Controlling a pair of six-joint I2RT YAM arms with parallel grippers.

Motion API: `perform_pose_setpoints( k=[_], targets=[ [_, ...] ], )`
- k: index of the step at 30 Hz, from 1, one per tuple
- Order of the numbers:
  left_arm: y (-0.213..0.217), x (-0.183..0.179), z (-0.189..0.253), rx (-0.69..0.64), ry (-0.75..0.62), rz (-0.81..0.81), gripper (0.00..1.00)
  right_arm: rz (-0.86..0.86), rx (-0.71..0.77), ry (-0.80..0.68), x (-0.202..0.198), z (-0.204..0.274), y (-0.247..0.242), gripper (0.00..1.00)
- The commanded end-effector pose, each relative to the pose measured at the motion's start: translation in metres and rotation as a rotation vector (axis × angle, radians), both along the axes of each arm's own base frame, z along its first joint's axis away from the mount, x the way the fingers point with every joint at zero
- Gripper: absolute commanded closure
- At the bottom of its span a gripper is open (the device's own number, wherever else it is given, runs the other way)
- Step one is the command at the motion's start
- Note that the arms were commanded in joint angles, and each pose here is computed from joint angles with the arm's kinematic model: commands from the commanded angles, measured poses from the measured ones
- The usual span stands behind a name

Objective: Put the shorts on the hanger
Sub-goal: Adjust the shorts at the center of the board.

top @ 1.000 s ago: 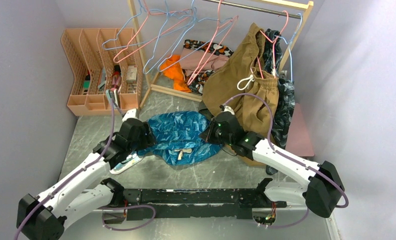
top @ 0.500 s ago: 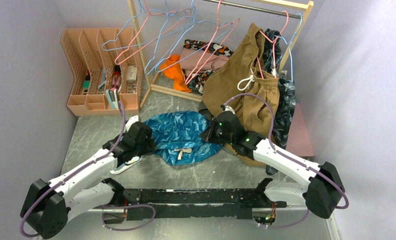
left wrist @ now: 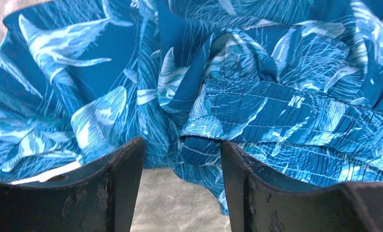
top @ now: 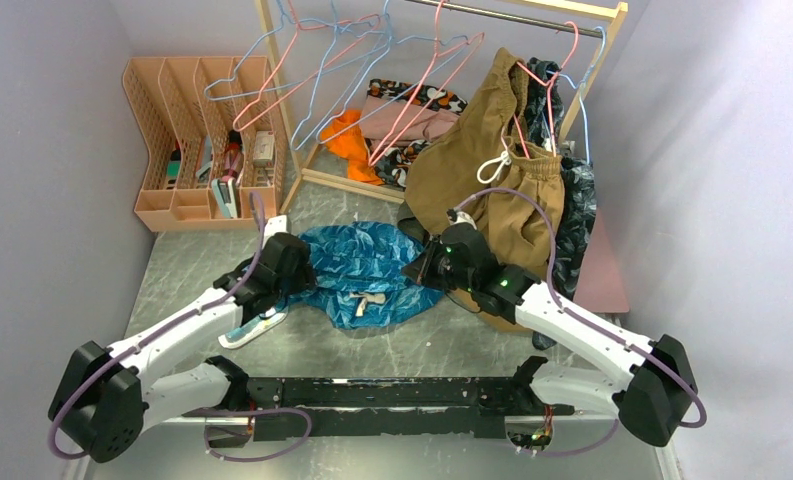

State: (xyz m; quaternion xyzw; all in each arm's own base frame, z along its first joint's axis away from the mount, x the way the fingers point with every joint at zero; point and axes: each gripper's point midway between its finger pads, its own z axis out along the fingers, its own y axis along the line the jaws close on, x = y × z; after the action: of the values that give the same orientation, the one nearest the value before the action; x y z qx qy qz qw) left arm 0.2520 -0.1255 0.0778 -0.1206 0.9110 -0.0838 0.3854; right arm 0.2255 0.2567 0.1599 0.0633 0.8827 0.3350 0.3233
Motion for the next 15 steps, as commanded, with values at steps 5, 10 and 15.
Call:
perform_pose_setpoints(
  k=[5, 10, 15],
  targets=[
    [-0.018, 0.033, 0.027, -0.001, -0.130, -0.071, 0.40, -0.024, -0.006, 0.011, -0.001, -0.001, -0.008, 1.00],
    [-0.022, 0.040, 0.017, 0.005, -0.122, -0.095, 0.46, -0.022, -0.019, 0.010, -0.001, 0.001, -0.009, 1.00],
    [-0.028, 0.048, 0.010, -0.001, -0.115, -0.125, 0.54, -0.017, -0.026, 0.007, -0.003, 0.004, -0.011, 1.00]
  ],
)
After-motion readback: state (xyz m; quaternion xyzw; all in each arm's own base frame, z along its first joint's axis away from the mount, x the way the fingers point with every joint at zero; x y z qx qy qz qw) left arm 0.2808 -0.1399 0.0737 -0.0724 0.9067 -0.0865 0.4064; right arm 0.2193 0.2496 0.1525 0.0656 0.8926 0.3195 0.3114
